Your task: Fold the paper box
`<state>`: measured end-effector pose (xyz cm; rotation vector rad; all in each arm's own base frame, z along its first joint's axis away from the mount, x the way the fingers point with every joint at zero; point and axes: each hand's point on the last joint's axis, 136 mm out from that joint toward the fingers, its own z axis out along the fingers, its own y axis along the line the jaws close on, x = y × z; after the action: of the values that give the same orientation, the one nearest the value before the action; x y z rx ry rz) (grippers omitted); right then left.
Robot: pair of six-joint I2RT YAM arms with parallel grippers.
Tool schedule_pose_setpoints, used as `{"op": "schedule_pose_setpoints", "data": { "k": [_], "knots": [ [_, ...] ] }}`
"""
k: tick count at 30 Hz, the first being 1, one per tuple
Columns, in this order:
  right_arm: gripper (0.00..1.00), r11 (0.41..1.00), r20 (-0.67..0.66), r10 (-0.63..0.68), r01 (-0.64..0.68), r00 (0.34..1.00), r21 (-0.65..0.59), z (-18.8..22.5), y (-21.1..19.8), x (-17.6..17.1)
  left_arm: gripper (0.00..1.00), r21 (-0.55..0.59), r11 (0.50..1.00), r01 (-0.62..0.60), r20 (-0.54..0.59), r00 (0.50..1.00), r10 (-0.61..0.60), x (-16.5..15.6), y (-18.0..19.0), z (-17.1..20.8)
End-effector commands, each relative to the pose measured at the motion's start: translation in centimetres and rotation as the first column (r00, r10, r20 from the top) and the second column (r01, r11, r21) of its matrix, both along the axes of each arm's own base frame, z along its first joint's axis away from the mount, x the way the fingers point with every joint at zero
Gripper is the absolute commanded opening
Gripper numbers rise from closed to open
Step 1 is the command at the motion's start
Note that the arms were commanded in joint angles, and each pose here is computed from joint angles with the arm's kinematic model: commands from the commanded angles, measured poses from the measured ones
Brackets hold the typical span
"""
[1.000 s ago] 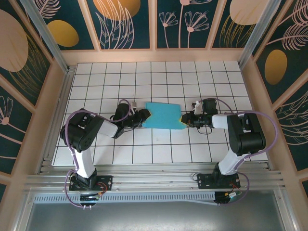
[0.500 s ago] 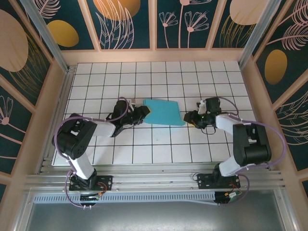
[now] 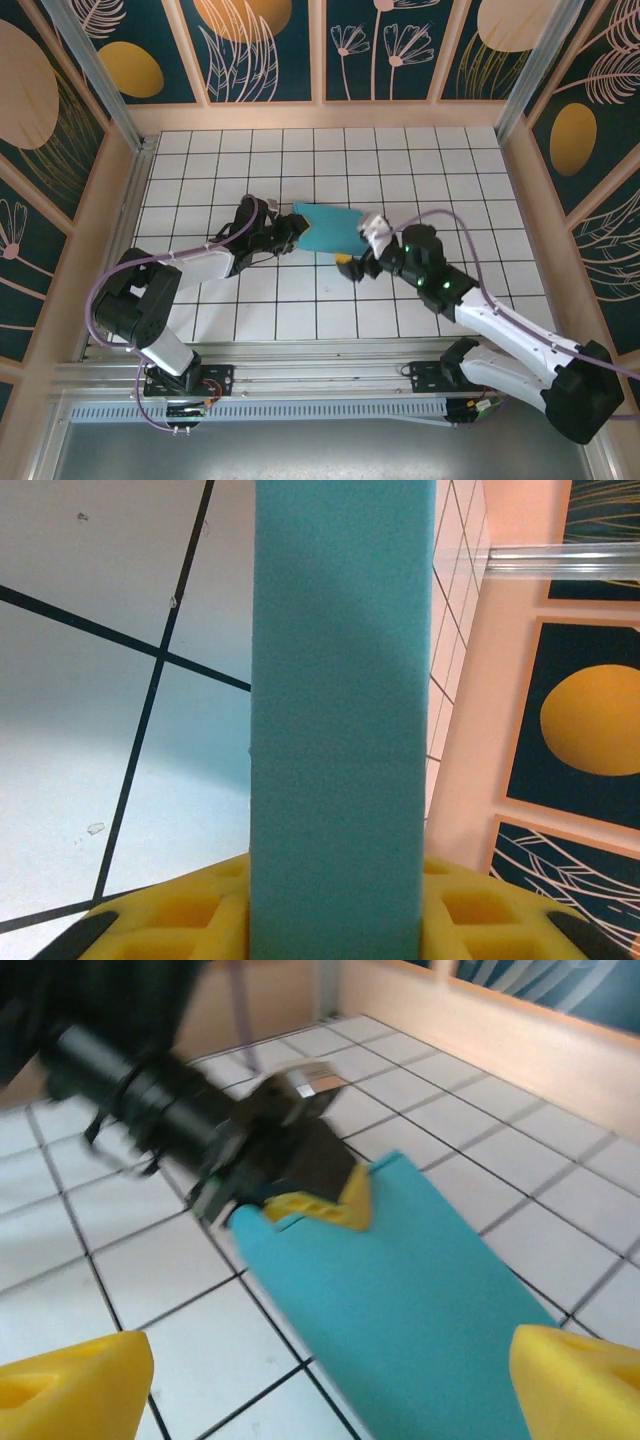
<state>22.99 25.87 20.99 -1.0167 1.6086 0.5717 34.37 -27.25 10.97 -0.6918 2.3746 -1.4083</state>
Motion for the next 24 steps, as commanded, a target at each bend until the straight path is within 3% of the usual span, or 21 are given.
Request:
{"op": "schedule_pose_setpoints", "data": {
  "k": [1,14,24],
  "knots": [
    [0.99,0.987,0.356,0.096,-0.044,0.929,-0.152,0.0,0.9,-0.1,0.33,-0.036,0.997,-0.070,-0.131,0.989,0.065,-0.4,0.4,0.1],
    [0.94,0.861,0.434,0.125,0.120,0.892,-0.495,-7.9,2.0,5.8,0.34,-0.083,0.990,-0.115,-0.174,0.980,0.099,0.1,0.1,1.3],
    [0.70,0.807,0.524,0.052,0.273,0.850,-0.524,-9.5,1.8,9.2,0.36,-0.120,0.984,-0.128,-0.196,0.975,0.103,0.1,0.0,1.8]
  ]
}}
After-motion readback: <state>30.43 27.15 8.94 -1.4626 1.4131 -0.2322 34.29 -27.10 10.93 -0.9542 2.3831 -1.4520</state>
